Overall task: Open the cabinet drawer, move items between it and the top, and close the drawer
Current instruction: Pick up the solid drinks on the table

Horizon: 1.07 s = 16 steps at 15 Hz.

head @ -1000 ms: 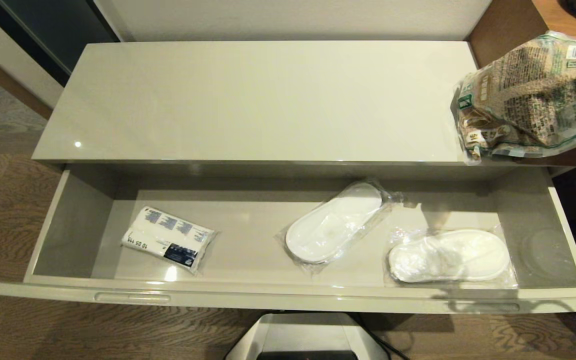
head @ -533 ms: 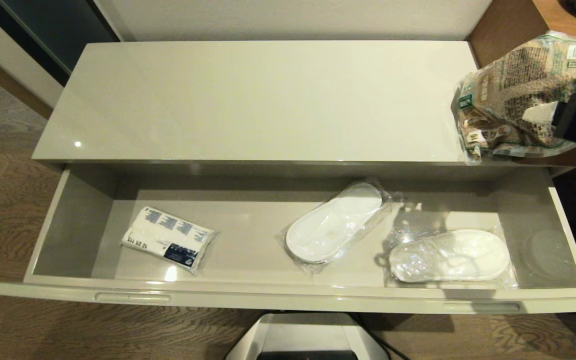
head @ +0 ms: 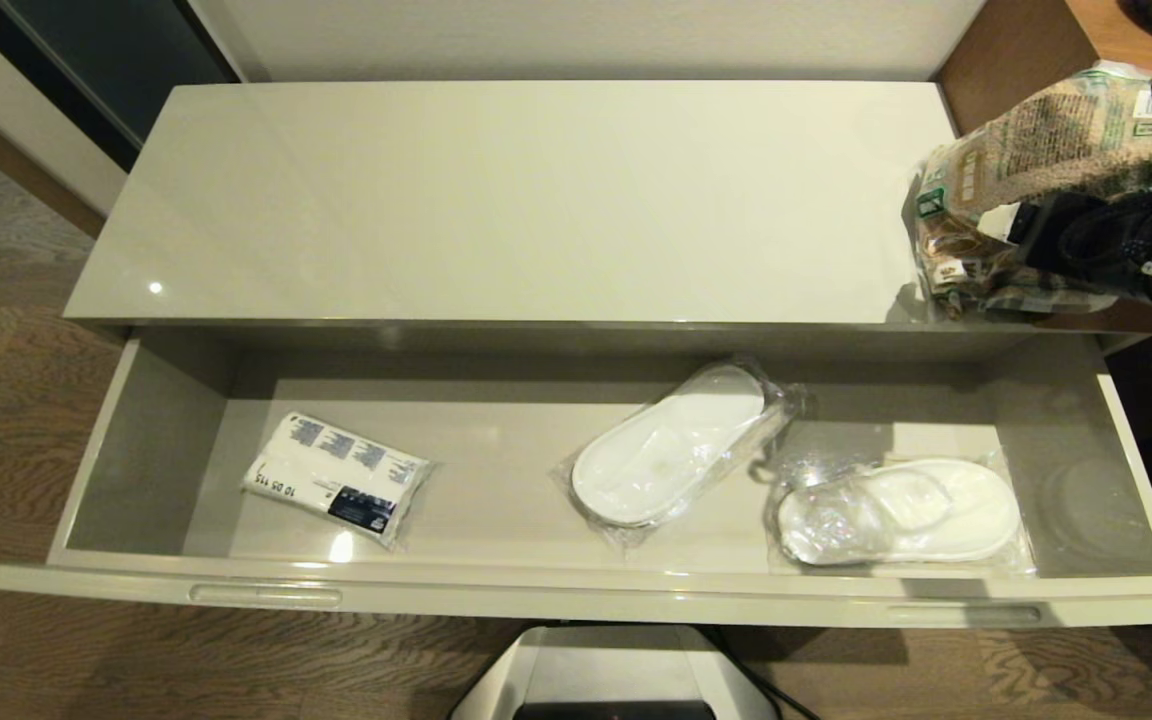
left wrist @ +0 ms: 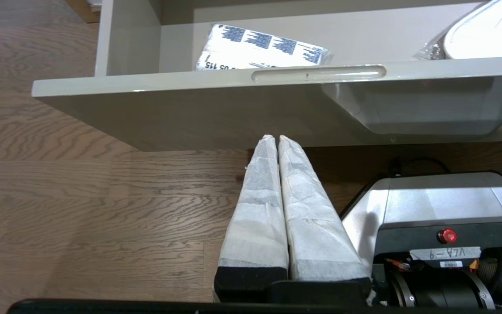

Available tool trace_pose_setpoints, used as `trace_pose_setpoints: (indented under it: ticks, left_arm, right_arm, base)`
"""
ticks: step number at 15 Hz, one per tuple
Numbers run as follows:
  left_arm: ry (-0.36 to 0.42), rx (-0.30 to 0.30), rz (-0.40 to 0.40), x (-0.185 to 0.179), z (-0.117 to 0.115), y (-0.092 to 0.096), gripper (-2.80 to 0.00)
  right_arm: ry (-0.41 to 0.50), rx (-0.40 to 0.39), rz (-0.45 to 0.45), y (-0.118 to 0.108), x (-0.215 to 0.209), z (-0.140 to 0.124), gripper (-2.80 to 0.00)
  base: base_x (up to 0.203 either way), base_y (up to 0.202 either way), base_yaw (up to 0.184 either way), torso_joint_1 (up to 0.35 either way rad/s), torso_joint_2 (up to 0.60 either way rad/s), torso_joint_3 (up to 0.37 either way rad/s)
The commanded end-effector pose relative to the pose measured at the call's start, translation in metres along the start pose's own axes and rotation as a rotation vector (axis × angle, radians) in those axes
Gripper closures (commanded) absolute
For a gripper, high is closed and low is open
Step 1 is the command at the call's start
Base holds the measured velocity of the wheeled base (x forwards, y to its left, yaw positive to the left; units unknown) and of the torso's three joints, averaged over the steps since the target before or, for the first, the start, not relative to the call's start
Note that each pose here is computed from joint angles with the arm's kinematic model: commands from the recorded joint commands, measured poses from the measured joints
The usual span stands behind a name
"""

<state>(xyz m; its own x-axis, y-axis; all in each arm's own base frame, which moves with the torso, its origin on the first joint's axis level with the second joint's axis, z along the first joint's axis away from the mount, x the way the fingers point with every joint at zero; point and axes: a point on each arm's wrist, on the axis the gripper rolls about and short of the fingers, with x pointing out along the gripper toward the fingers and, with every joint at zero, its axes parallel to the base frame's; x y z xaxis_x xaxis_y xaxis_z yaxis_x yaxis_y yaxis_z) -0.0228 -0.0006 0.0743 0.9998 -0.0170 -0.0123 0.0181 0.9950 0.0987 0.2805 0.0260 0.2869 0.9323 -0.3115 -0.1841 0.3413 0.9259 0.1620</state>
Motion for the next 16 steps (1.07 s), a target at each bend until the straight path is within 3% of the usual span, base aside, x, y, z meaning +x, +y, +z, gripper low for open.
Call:
trace_pose_setpoints:
  ticks: [1,7,8,16]
  left_arm:
    - [0.0,0.001,0.0,0.0,0.0,0.0,0.0]
    - [0.0,0.001,0.0,0.0,0.0,0.0,0.0]
    - [0.0,0.001,0.0,0.0,0.0,0.0,0.0]
    - [0.0,0.001,0.0,0.0,0.0,0.0,0.0]
  right_arm:
    - [0.021,-0.008,-0.027,-0.001,0.014,-0.008,-2.8]
    - [-0.001,0.01,-0.082,-0.016,0.03,-0.004,-2.8]
    - [-0.015,0.013,-0.085,-0.016,0.034,-0.003,0.0]
    - [-0.027,0.011,-0.091,-0.021,0.029,0.004,0.0]
  base:
    - [0.0,0.0,0.0,0.0,0.0,0.0]
    - [0.0,0.0,0.0,0.0,0.0,0.0]
    - [0.0,0.0,0.0,0.0,0.0,0.0]
    - [0.0,0.0,0.0,0.0,0.0,0.0]
